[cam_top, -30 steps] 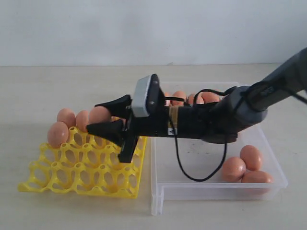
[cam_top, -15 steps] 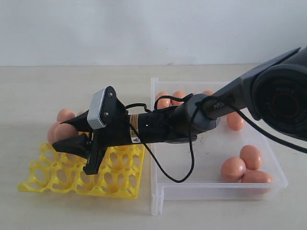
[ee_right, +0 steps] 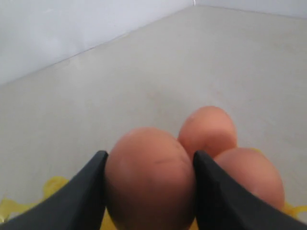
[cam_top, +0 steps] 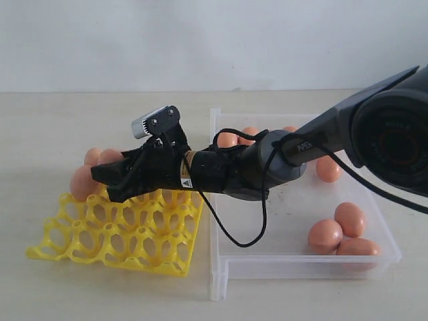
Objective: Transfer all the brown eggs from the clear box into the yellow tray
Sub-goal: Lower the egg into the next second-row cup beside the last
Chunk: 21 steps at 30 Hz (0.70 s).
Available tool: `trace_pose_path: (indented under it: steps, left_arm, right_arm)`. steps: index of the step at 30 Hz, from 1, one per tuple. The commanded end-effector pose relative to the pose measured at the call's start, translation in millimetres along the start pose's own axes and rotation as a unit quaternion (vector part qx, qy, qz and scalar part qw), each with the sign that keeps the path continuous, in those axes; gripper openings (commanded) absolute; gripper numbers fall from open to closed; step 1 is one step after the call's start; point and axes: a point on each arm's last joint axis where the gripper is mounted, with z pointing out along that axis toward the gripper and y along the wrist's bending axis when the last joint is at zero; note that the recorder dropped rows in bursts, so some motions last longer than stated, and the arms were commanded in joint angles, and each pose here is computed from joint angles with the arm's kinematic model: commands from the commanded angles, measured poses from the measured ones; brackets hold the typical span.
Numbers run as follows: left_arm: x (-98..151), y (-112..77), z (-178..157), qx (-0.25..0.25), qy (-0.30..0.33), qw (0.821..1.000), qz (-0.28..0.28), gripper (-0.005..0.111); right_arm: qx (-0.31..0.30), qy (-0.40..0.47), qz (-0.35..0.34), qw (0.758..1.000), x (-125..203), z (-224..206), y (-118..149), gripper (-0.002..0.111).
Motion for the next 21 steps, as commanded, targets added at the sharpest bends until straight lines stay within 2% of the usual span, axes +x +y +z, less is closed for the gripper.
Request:
trace_pose_path:
  steps: [1,5,8,15,19,21]
  left_arm:
    - [-1,-0.1,0,0.001,-0.005,1.0,-0.001,0.004]
    - [-1,-0.1,0,0.001,-0.005,1.0,-0.001,0.004]
    - [-1,-0.1,0,0.001,-0.005,1.0,-0.001,0.004]
    - [-1,-0.1,0,0.001,-0.005,1.0,-0.001,0.004]
    - [-1,-0.1,0,0.001,-0.005,1.0,-0.001,0.004]
    - [-1,-0.1,0,0.001,-0.005,1.0,-0.001,0.004]
  right_arm:
    - [-0.034,0.01,-0.04,0.999,0,2,10,0.0]
    - [-0.048,0.012,-0.077,0.996,1,1,12,0.0]
    - [-0.032,0.026,-0.125,0.991,4,2,9,0.0]
    - [0.031,0.096,-0.127,0.987,15,0,-4,0.0]
    - [0.024,0.09,-0.139,0.986,9,2,-3,0.0]
    - [0.0,0.079,-0.147,0.986,4,5,0,0.0]
